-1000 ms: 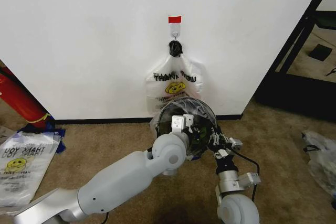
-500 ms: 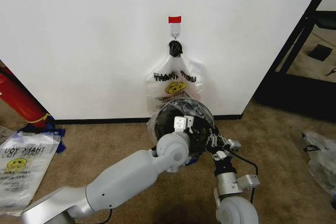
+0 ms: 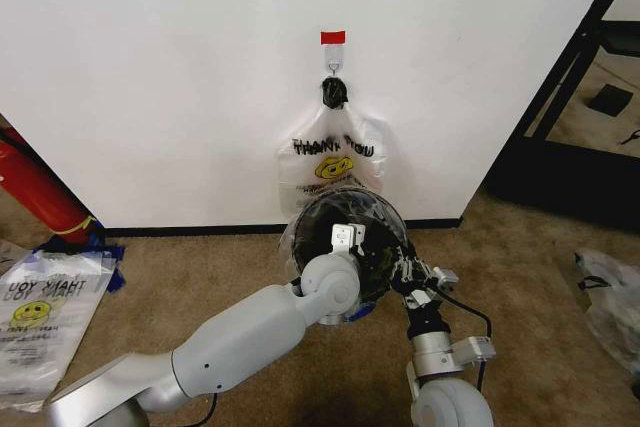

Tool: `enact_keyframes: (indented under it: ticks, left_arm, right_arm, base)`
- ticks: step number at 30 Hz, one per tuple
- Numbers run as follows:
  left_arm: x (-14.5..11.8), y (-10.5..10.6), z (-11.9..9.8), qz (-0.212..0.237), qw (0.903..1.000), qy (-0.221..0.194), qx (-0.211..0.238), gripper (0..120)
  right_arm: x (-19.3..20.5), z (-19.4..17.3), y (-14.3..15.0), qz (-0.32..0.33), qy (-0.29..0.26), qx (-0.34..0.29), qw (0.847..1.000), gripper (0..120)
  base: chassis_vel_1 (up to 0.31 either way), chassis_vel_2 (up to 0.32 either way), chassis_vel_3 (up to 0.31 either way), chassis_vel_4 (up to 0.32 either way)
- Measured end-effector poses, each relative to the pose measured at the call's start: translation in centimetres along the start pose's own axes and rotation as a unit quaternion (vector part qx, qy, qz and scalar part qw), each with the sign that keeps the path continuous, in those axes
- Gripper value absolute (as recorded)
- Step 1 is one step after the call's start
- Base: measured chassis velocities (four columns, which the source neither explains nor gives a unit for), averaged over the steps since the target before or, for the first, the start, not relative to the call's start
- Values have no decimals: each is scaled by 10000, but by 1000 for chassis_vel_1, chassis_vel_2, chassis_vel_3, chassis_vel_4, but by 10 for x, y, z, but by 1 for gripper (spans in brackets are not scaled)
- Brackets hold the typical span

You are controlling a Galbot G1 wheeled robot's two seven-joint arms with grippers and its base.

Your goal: Pick up the garbage bag from the wall and place it over the trash bin.

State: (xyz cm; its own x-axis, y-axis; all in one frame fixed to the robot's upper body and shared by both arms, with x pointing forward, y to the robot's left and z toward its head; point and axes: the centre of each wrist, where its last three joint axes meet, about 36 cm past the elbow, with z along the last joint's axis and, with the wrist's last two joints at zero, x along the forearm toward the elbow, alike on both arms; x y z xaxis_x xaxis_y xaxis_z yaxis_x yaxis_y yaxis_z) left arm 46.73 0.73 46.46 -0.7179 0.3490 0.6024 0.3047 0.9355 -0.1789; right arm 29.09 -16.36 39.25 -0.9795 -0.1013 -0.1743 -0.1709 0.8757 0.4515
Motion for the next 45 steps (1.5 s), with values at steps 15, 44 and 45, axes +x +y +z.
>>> enact_keyframes:
  ticks: [15, 44, 45]
  left_arm:
    - [26, 15, -8, 26, 9993, -357, 65, 0]
    - [8, 21, 10, -200, 9977, -640, 116, 0]
    - [15, 24, 9, -167, 9976, -657, 113, 0]
  right_arm:
    - [-7, -4, -8, 82, -102, 47, 9999, 1]
    - [-2, -3, 1, -7, -15, -5, 10000, 1]
    - [-3, -3, -1, 10, -30, 5, 10000, 1]
  base:
    - [0, 0, 0, 0]
    - [0, 0, 0, 0]
    - [0, 0, 0, 0]
